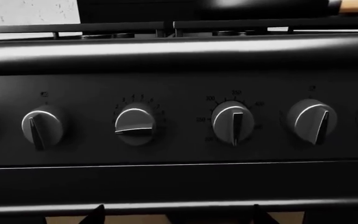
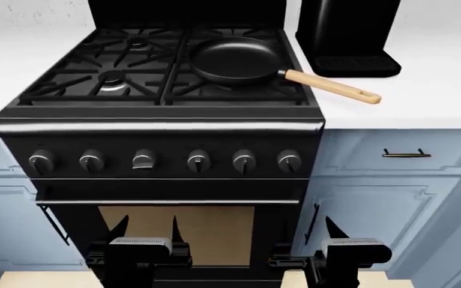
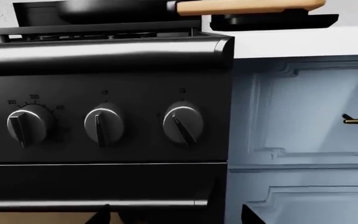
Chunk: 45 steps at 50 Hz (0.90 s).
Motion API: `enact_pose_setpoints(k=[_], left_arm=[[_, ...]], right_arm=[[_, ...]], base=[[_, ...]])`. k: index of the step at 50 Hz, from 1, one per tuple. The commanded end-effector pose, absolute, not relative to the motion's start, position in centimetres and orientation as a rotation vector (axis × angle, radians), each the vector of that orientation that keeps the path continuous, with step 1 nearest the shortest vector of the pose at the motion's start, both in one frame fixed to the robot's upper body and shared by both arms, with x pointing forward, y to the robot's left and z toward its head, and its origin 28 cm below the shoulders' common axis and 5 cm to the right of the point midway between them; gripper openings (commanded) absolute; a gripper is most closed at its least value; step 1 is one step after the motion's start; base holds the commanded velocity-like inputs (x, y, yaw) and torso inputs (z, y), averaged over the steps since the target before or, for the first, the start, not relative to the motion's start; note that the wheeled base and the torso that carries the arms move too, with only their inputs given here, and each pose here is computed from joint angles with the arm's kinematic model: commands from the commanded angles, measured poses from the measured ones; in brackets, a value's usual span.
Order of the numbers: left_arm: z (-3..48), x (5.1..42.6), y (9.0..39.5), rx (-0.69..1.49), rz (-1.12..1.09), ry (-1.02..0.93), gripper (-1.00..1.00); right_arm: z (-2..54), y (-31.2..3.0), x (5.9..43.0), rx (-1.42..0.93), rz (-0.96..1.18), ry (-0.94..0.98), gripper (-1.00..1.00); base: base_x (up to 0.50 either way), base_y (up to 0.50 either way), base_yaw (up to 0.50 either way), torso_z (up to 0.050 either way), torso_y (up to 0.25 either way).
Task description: Turn off the front right burner of the stove.
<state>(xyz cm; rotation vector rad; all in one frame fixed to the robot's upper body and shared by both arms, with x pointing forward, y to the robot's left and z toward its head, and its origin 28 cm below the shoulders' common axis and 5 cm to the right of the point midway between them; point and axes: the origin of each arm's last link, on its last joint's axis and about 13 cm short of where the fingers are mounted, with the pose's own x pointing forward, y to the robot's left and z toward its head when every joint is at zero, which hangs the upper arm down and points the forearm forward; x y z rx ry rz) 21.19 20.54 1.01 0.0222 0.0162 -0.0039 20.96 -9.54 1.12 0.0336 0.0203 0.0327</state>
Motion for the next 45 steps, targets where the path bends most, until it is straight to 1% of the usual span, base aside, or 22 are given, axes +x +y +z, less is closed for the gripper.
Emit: enact_pose_setpoints(k=[1,45], left_arm=[[1.07,21.17,20.53,0.022,-0.004,0.017,1.0],[1.03,21.09,20.56,0.022,-0.005,0.014,1.0]], right_arm=[[1.12,-9.55,20.96,0.034,0.033,0.021,1.0],[1.11,-9.56,20.93,0.034,0.037,0.016,1.0]], base=[[0.1,0.0,0.0,0.0,0.0],[0.09,0.0,0.0,0.0,0.0]])
